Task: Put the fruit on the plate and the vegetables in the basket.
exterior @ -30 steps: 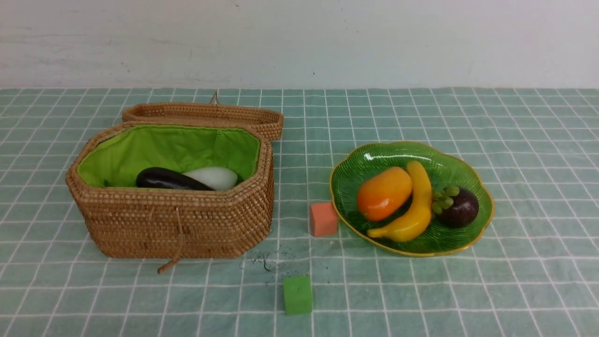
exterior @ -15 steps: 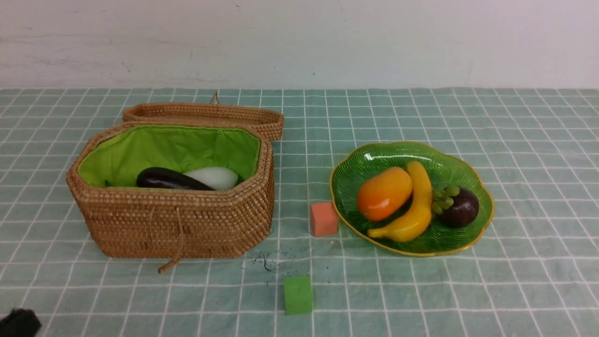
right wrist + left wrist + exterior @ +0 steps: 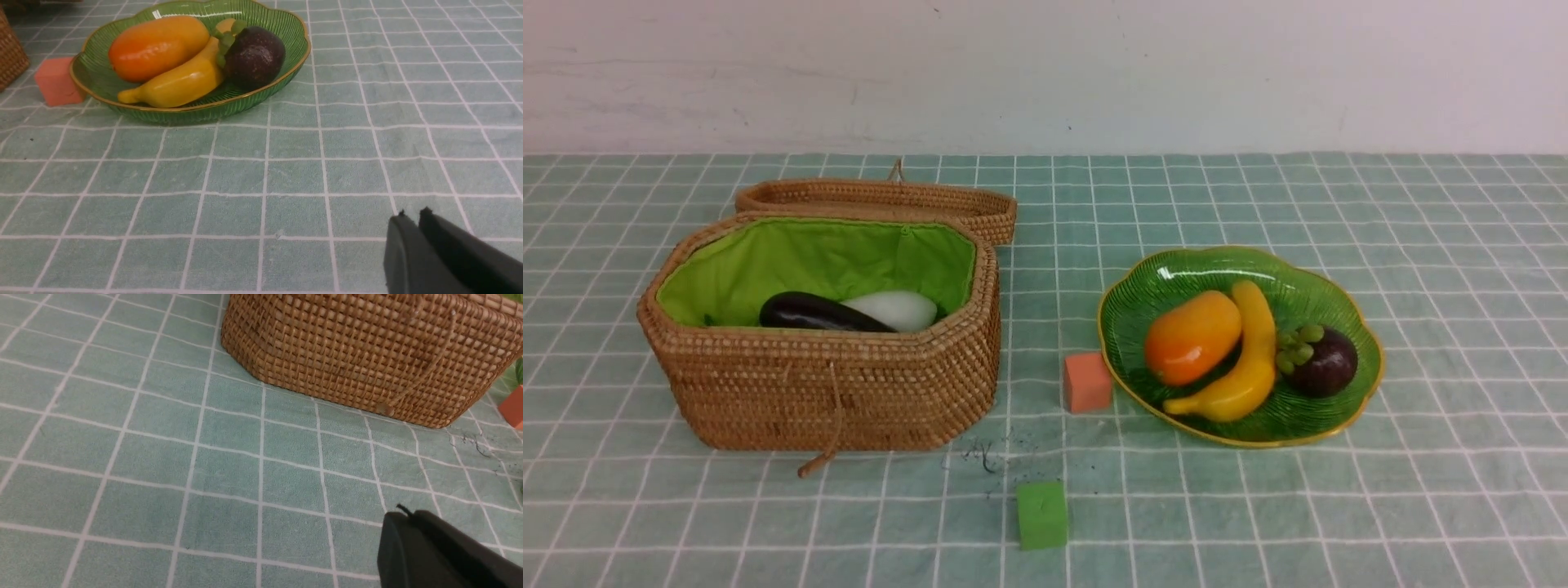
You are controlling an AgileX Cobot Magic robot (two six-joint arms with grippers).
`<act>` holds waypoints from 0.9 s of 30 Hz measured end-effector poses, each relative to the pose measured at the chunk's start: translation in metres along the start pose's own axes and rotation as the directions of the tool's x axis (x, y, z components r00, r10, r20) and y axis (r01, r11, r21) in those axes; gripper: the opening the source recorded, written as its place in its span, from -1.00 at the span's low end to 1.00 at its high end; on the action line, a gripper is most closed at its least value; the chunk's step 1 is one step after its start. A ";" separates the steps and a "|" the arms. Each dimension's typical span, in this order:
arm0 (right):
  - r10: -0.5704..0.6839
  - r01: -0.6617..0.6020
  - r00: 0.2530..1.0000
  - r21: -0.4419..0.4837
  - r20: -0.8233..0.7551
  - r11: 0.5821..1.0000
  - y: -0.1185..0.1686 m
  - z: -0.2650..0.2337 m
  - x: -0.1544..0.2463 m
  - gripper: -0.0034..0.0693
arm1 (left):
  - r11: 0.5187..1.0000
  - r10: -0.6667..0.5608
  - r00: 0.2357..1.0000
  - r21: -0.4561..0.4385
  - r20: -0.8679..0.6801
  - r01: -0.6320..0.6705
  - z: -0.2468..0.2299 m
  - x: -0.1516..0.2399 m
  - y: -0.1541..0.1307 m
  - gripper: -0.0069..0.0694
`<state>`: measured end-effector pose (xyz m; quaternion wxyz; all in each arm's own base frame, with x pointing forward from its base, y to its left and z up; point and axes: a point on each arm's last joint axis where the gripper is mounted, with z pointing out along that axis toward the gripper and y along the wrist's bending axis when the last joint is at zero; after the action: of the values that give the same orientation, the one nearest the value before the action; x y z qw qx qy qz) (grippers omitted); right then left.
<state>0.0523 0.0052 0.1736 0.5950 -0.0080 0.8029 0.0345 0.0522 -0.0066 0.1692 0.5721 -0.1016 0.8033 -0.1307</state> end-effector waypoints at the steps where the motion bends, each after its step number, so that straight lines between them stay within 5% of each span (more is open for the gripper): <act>1: 0.000 0.000 1.000 0.000 0.000 1.000 0.000 0.000 0.000 -0.77 | 1.000 0.000 1.000 0.000 0.000 0.000 0.000 0.000 0.000 -0.85; 27: 0.000 0.000 1.000 0.000 0.000 1.000 0.000 0.000 0.000 -0.66 | 1.000 -0.001 1.000 0.000 0.000 0.001 0.000 0.000 0.000 -0.85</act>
<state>0.0523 0.0052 0.1736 0.5950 -0.0080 0.8029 0.0345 0.0523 -0.0067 0.1690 0.5722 -0.1019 0.8031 -0.1311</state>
